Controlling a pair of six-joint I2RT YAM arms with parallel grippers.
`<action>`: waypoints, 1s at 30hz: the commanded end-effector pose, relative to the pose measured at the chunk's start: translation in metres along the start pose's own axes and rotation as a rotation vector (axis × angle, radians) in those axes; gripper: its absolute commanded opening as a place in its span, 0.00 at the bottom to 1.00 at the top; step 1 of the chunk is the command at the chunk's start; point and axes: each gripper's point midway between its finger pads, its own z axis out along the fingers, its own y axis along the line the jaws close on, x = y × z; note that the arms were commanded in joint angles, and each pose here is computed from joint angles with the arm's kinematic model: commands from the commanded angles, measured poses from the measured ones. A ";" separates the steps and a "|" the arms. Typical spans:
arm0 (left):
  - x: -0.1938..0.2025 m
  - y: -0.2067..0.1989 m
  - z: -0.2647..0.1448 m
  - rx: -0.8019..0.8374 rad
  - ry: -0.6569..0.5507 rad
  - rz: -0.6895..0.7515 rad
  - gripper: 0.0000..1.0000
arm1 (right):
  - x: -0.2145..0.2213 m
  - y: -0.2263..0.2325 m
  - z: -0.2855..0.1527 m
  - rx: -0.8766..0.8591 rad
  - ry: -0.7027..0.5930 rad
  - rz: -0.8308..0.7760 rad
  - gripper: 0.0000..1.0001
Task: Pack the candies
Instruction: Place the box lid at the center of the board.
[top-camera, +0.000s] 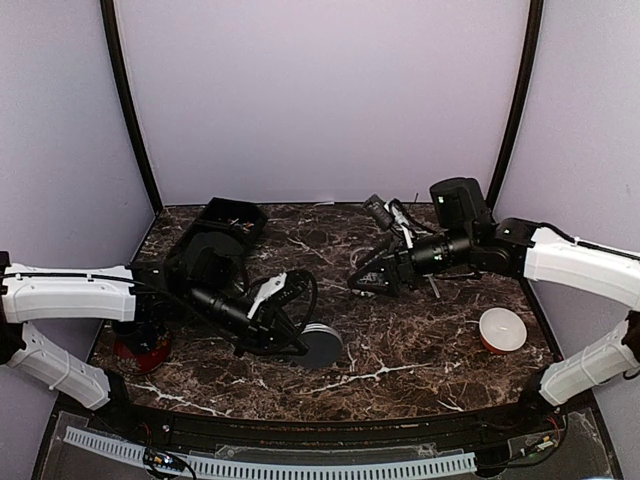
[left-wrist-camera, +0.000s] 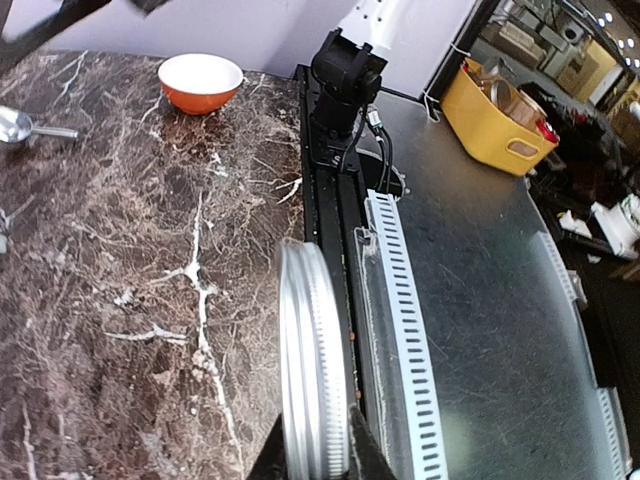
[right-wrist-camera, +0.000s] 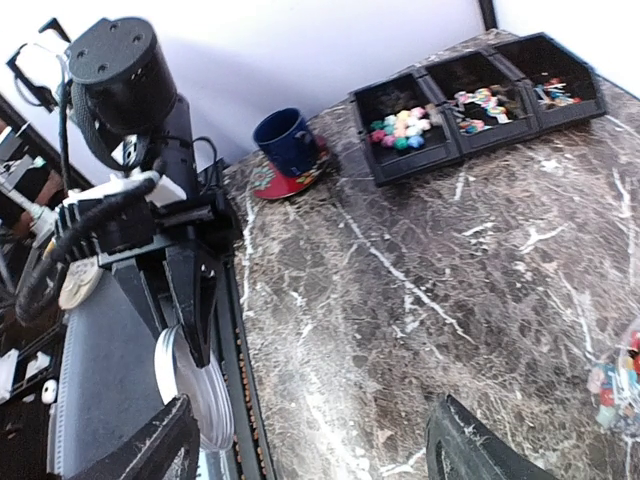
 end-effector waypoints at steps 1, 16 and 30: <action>-0.004 0.008 0.011 0.009 -0.044 -0.138 0.05 | 0.010 -0.019 -0.012 0.149 -0.015 -0.087 0.79; 0.015 0.054 0.064 0.137 -0.046 -0.725 0.02 | 0.019 -0.029 -0.033 0.276 -0.054 -0.123 0.82; 0.055 0.111 0.109 0.036 0.047 -0.928 0.09 | 0.023 -0.044 -0.048 0.402 -0.051 -0.144 0.84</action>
